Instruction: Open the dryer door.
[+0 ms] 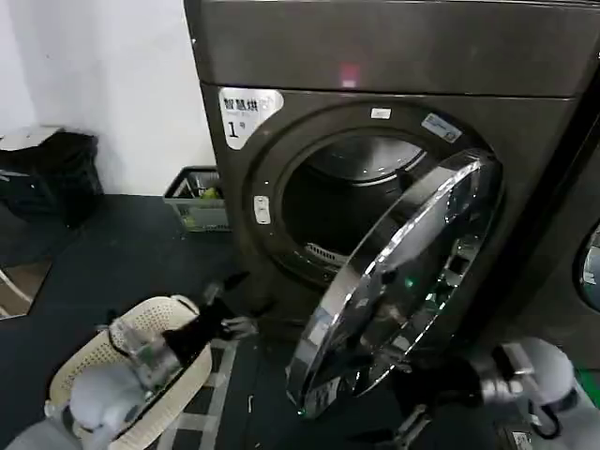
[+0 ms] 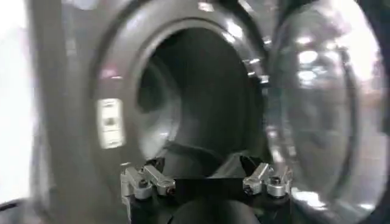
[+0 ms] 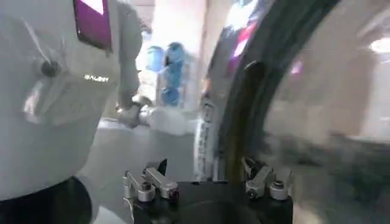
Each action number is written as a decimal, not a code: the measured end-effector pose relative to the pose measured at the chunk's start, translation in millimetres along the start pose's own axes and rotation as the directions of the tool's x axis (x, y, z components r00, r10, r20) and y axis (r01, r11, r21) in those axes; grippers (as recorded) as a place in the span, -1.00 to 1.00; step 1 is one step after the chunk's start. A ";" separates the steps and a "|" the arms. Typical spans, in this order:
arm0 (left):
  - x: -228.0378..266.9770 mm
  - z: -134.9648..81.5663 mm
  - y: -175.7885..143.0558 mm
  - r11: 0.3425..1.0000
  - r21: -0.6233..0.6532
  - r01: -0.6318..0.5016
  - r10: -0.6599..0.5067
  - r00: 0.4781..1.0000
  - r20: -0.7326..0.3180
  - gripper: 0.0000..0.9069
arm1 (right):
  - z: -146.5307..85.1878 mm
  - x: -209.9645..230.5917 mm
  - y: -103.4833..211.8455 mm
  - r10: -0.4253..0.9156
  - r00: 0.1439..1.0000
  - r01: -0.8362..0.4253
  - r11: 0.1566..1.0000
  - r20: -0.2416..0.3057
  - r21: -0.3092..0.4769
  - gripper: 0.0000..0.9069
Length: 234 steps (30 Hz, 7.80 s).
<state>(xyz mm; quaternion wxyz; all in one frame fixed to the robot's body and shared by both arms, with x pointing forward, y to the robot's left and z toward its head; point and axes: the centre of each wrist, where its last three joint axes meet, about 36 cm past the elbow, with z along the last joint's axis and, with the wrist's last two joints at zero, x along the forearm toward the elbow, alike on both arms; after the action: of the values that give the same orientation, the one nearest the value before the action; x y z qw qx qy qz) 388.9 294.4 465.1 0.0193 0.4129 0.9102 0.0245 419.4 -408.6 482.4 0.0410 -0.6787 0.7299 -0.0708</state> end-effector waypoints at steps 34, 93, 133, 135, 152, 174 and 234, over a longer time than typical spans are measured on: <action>-93.6 4.7 -52.9 0.899 0.103 -0.425 0.427 0.904 0.004 1.00 | -113.7 227.1 193.2 0.979 -0.167 -0.966 -0.186 0.112 0.177 1.00; -362.2 -11.2 -164.9 0.849 -0.086 -0.522 0.529 0.838 0.135 1.00 | -177.9 279.0 340.7 0.448 -0.855 -0.293 -0.833 0.261 0.468 1.00; -257.0 2.3 -61.8 0.920 -0.254 -0.299 0.374 0.861 0.343 1.00 | -178.2 290.3 340.0 0.306 -0.887 -0.168 -0.911 0.346 0.376 1.00; -243.0 0.9 -54.5 0.925 -0.244 -0.291 0.362 0.870 0.334 1.00 | -179.9 291.9 342.1 0.284 -0.890 -0.146 -0.919 0.357 0.368 1.00; -99.9 -28.0 25.1 0.942 -0.253 -0.220 0.229 0.973 0.008 1.00 | -190.7 287.8 341.9 0.254 -0.863 -0.080 -0.923 0.437 0.377 1.00; 68.6 -89.2 92.4 0.913 -0.357 -0.198 -0.047 0.818 -0.573 1.00 | -198.1 295.9 347.8 0.194 -0.857 -0.018 -0.937 0.477 0.349 1.00; 133.1 -117.0 147.0 0.859 -0.385 -0.338 -0.270 0.339 -0.901 1.00 | -198.9 294.4 354.2 0.208 -0.853 -0.022 -0.931 0.480 0.365 1.00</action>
<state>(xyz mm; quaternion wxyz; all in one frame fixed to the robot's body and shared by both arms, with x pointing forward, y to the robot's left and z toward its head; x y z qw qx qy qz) 405.1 488.0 588.9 -0.3992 0.3205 0.7002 0.4976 17.4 -668.1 632.9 0.1208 0.6728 0.6749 -0.2780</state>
